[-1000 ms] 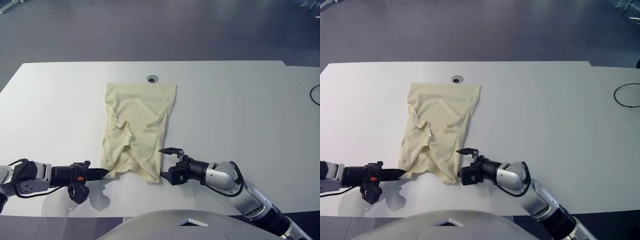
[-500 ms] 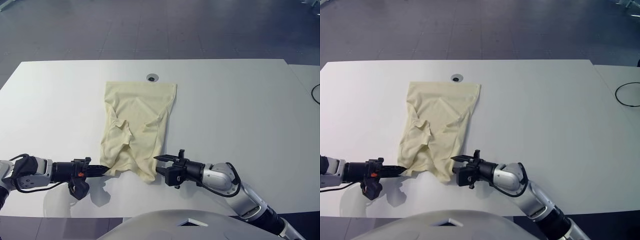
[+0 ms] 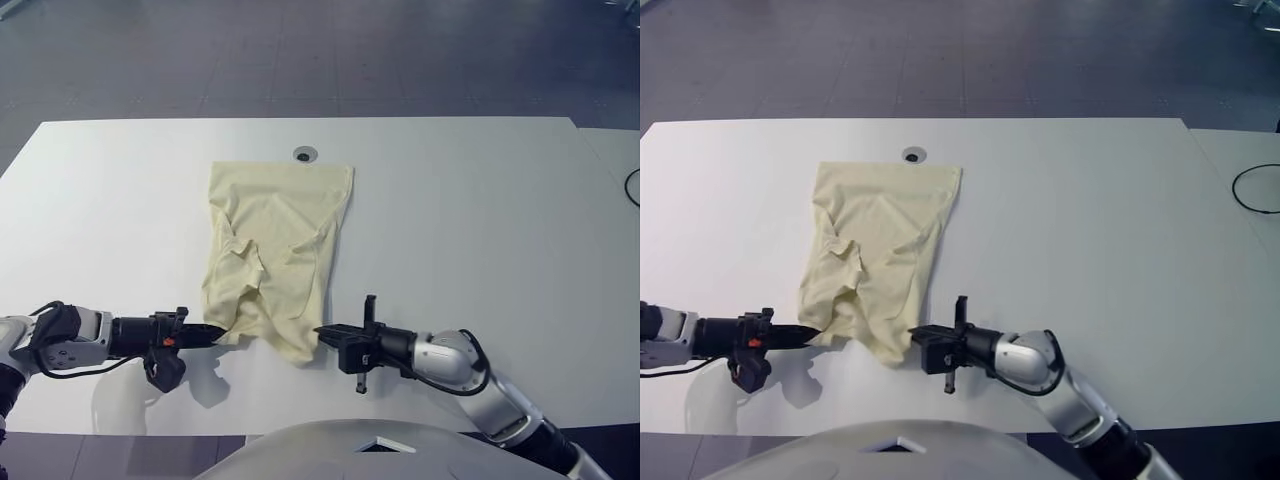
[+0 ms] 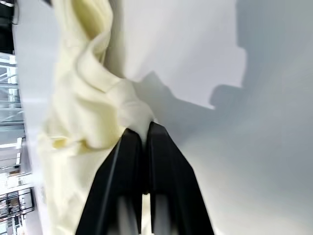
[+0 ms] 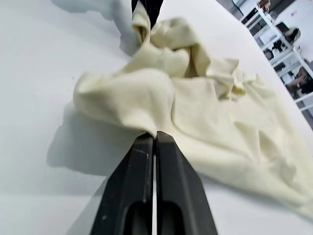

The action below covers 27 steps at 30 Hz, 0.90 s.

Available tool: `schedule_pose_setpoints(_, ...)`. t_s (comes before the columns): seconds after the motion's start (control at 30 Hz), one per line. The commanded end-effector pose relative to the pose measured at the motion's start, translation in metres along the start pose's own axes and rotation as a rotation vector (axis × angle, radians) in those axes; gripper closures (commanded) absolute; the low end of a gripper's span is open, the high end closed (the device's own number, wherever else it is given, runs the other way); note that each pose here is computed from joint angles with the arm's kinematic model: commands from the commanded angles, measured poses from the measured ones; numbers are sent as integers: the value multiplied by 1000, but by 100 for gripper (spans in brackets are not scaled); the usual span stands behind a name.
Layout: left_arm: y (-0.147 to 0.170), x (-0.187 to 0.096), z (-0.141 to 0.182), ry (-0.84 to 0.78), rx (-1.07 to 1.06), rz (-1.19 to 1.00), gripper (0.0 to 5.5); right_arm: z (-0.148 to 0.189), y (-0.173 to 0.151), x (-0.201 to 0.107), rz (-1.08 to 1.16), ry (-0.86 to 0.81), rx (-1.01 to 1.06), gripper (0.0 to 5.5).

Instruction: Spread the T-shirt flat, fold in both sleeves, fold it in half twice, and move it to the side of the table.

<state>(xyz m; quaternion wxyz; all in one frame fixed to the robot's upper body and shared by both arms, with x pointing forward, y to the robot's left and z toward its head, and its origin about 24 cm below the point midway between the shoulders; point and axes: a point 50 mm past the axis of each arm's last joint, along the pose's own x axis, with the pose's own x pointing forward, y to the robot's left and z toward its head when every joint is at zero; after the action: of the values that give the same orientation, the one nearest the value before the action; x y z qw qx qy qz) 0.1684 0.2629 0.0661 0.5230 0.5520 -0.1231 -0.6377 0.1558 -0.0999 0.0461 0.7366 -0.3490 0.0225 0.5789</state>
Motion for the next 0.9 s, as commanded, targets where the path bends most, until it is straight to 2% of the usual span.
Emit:
schedule_pose_setpoints(0.03, 19, 11, 22, -65, -129, 70, 550, -16, -11, -40, -24, 95, 22, 549)
schedule_pose_setpoints(0.13, 22, 16, 39, -107, -255, 47, 550, -14, -15, -52, -19, 87, 46, 549)
schedule_pose_setpoints(0.3, 9, 17, 60, -128, -482, -163, 550, -4, -11, -59, 53, 19, 200, 549)
schedule_pose_setpoints(0.53, -1, 14, 68, -123, -679, -278, 550, 10, -5, -66, 226, -23, 321, 549)
schedule_pose_setpoints(0.73, 11, 12, 72, -175, -890, -283, 550, 21, -6, -73, 313, -62, 449, 549)
schedule_pose_setpoints(0.9, 34, 11, 74, -235, -1029, -273, 550, 24, -23, -75, 290, -112, 601, 549)
